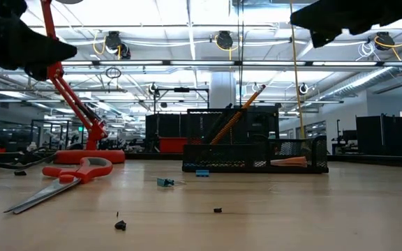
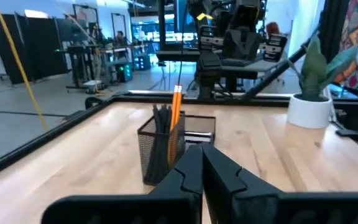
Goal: Pick and place office supplies into organizer
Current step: Put the blue binder clip into the black desk organizer
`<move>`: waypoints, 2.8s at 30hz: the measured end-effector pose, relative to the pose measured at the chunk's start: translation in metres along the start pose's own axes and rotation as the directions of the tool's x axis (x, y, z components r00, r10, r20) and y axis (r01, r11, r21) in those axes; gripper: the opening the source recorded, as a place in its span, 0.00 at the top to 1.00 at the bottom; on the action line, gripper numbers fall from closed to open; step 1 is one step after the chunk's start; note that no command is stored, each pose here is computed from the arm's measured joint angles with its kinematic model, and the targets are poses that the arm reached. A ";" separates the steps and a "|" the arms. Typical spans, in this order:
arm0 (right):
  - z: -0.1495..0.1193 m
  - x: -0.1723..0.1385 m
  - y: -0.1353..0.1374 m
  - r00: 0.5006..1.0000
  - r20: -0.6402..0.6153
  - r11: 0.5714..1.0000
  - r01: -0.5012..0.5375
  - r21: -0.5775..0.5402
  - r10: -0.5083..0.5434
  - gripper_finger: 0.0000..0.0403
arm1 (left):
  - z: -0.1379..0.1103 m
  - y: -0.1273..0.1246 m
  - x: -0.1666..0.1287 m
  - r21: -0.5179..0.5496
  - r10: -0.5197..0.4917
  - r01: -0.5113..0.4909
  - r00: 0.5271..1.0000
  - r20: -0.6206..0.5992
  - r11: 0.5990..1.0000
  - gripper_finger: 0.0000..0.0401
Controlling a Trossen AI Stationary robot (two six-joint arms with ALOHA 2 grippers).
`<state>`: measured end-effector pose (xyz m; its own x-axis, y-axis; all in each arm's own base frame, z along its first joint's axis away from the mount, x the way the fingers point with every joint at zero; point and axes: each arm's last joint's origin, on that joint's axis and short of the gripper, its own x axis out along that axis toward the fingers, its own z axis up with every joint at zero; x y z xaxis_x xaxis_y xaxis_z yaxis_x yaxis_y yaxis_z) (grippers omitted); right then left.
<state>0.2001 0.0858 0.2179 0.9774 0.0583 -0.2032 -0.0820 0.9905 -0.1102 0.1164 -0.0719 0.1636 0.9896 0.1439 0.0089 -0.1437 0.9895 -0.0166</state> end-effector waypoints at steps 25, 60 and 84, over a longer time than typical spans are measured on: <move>0.037 0.161 0.033 0.889 -0.418 0.979 -0.205 -0.001 0.186 0.64 | -0.006 -0.003 0.003 0.059 -0.048 0.050 0.998 -0.034 0.997 0.98; -0.049 0.222 0.016 0.765 -0.511 0.914 -0.387 0.122 0.392 0.50 | -0.006 -0.003 0.003 0.091 -0.047 0.050 0.998 -0.037 0.995 0.89; -0.081 0.225 0.018 0.699 -0.616 0.917 -0.387 0.100 0.363 0.56 | -0.009 -0.003 0.002 0.100 -0.045 0.051 0.997 -0.063 0.994 0.88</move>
<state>0.4031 0.1068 0.0912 0.5339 0.3235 -0.7812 -0.4339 0.8978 0.0753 0.1194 -0.0746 0.1542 0.9938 0.0981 -0.0532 -0.0934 0.9921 0.0838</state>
